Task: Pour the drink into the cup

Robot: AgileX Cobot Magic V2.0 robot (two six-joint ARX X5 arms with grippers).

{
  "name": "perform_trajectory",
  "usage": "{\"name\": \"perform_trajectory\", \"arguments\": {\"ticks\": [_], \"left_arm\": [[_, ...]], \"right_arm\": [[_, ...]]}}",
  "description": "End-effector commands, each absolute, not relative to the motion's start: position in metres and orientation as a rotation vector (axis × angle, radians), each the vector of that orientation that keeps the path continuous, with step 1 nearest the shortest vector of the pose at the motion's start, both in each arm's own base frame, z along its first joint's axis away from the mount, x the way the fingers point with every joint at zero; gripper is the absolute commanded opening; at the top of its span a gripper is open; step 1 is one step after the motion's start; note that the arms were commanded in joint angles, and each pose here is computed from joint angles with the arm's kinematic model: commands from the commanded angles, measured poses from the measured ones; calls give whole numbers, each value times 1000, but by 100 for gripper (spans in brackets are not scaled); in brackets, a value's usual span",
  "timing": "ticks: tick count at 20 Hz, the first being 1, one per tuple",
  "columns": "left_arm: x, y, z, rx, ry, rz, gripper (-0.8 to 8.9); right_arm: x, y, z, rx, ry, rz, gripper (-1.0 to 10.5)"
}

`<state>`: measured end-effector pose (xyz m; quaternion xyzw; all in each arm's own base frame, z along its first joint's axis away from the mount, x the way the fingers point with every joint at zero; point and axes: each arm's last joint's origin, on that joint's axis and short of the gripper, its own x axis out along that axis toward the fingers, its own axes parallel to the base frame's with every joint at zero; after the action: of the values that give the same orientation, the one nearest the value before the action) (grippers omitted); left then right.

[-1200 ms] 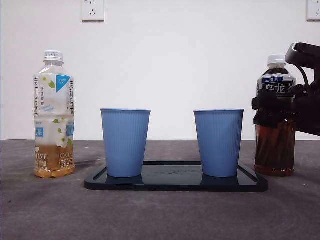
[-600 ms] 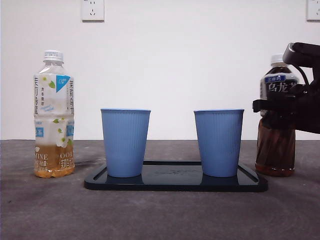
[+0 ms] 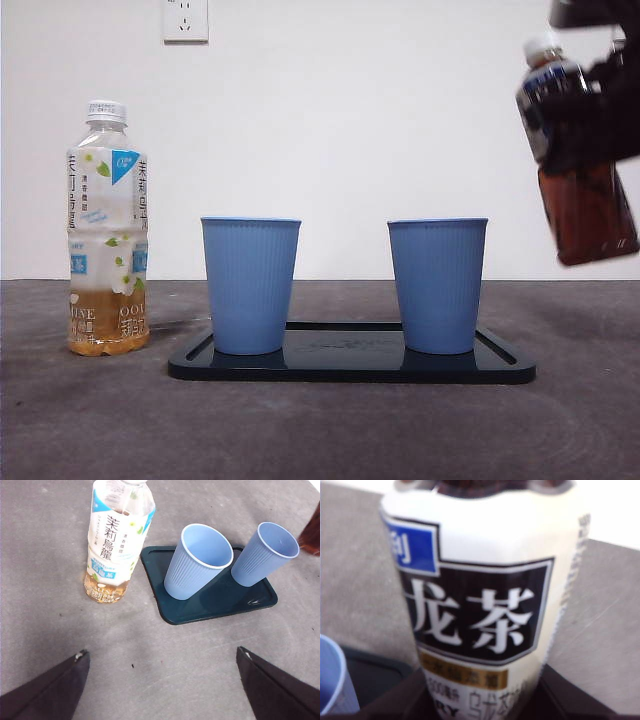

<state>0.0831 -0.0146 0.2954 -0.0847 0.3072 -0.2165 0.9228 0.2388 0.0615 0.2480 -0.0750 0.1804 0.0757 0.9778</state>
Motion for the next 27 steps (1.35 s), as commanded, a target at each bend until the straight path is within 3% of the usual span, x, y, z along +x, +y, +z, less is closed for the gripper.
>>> {"name": "perform_trajectory", "arguments": {"ticks": [1, 9, 21, 27], "left_arm": [[83, -15, 302, -158, 604, -456, 469], [85, -21, 306, -126, 558, -515, 470], [82, -28, 306, -95, 566, -607, 469], [82, -30, 306, -90, 568, -627, 469]], "right_arm": [[241, 63, 280, -305, 414, 176, 119], [225, 71, 319, -753, 615, 143, 118], [216, 114, 298, -1328, 722, 133, 106], [220, 127, 286, -1484, 754, 145, 105]]}}
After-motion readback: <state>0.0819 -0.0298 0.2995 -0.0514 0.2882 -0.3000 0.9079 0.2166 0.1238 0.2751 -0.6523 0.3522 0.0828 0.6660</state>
